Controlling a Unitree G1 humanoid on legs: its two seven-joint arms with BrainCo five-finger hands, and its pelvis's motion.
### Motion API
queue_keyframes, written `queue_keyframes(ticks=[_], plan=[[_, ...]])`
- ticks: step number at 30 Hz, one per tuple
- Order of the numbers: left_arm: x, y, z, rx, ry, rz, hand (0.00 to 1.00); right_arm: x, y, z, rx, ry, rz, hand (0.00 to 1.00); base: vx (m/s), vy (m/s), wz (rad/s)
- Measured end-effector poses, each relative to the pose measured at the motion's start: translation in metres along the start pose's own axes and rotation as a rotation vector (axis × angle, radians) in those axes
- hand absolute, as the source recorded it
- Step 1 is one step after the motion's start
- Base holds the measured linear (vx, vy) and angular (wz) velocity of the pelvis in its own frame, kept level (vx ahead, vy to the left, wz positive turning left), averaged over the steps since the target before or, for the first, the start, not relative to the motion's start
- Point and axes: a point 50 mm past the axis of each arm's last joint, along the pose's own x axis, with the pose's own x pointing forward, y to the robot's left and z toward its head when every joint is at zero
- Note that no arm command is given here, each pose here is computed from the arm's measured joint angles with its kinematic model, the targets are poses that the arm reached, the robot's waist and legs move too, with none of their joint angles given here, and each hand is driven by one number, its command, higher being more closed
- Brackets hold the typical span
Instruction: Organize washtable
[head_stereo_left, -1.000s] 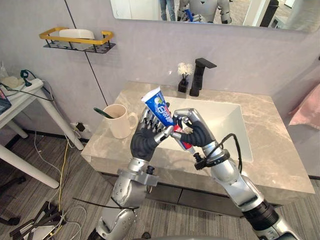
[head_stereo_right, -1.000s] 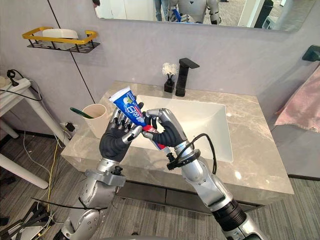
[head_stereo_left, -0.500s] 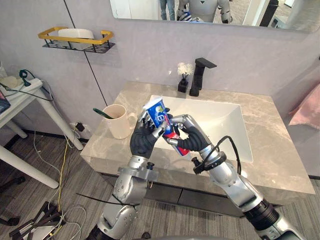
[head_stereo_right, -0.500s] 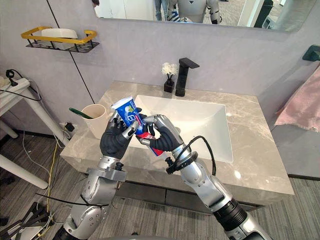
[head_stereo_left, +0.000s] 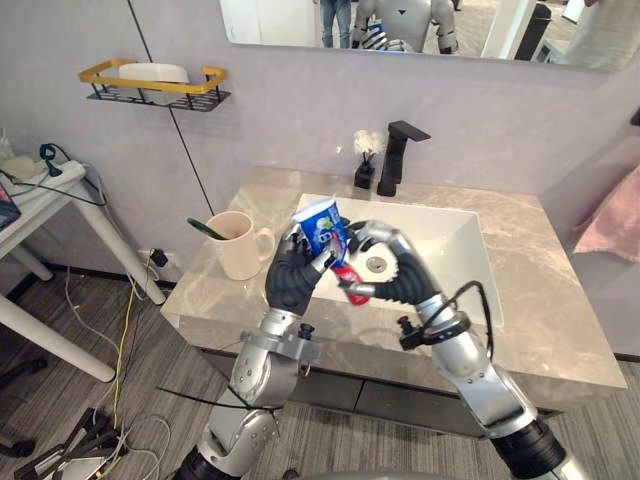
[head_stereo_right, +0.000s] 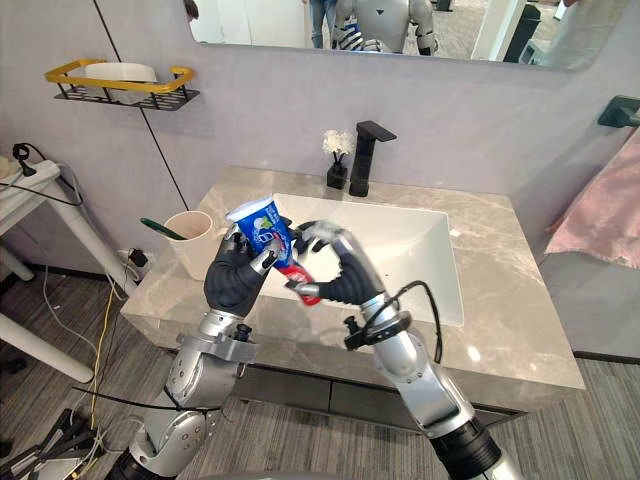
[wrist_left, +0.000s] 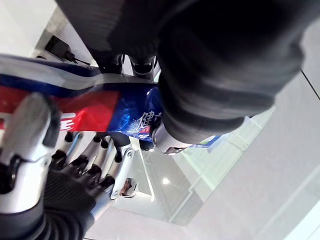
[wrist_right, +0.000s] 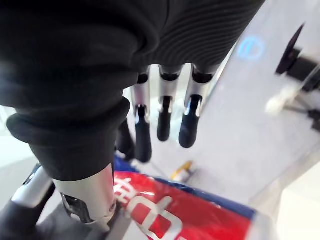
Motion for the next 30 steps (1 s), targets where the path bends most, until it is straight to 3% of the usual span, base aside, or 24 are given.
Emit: queue_keyframes(ticks=[3, 6, 11, 16, 24, 30], plan=[[0.003, 0.008, 0.011, 0.053, -0.058, 0.03, 1.0, -0.01, -0.051, -0.014, -0.052, 0.088, -0.285, 0.0, -0.04, -0.01, -0.08], [0.004, 0.016, 0.027, 0.088, -0.13, 0.062, 1.0, -0.026, -0.085, -0.021, -0.102, 0.144, -0.465, 0.0, -0.01, -0.009, -0.04], [0.004, 0.021, 0.041, 0.139, -0.201, 0.092, 1.0, -0.044, -0.114, -0.025, -0.152, 0.191, -0.61, 0.0, -0.01, -0.005, -0.05], [0.002, 0.029, 0.05, 0.193, -0.246, 0.145, 1.0, -0.09, -0.136, -0.036, -0.133, 0.334, -0.834, 0.0, -0.01, -0.002, -0.08], [0.0, 0.03, 0.05, 0.201, -0.259, 0.179, 1.0, -0.144, -0.133, -0.055, -0.09, 0.565, -0.995, 0.0, -0.02, -0.001, -0.08], [0.001, 0.023, 0.044, 0.157, -0.257, 0.184, 1.0, -0.194, -0.102, -0.075, 0.032, 0.834, -1.11, 0.0, -0.01, -0.005, -0.07]])
